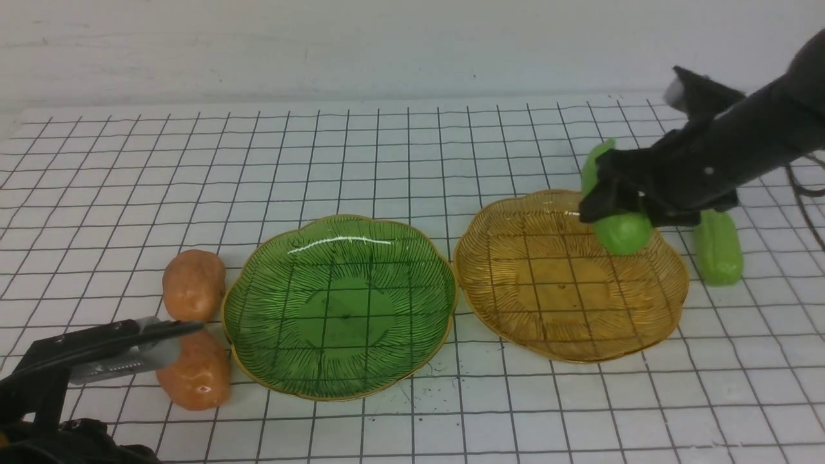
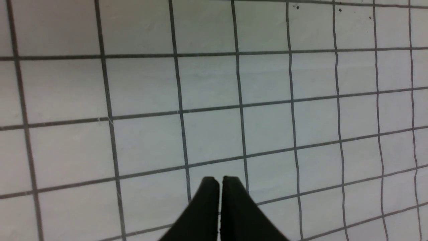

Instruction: Put different types of vegetables on the plate.

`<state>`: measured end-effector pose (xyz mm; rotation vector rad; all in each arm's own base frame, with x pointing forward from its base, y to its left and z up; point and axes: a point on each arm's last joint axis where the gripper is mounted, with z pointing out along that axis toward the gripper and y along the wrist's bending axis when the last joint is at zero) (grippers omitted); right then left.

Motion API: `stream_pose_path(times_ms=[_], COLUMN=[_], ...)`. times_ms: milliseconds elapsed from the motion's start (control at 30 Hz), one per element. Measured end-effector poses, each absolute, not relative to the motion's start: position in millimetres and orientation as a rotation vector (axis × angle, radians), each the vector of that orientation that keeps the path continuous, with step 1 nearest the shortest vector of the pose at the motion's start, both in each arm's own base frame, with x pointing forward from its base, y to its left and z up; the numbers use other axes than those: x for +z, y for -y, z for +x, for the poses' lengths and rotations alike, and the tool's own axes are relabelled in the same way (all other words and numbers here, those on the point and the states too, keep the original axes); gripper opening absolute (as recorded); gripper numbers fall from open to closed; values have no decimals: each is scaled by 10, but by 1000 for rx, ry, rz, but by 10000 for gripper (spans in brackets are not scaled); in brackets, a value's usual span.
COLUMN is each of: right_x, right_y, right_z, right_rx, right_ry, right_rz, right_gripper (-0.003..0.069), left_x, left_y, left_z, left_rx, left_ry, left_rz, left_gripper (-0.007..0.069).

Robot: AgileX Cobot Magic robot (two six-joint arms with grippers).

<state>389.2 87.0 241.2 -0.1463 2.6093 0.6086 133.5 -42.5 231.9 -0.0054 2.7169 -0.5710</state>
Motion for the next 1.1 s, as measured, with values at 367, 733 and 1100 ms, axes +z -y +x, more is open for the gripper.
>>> stream_pose_path(times_ms=[367,733,1100], right_x=[2017,2150,2313], right_y=[-1068,-899,115], right_z=[4031,4115,4311], right_rx=[560,498,168], right_ry=[-2613,-2623,-2639], right_rz=[-238,-265,129], right_gripper=[408,684,520], left_x=[2319,2318,2318], left_y=[425,424,424], left_z=[1335,1335,1335], left_rx=[-572,-571,-571], left_ry=[-2717,-2718,-2718], left_rz=[-10,-9,-10], left_gripper=[-7,-7,-7])
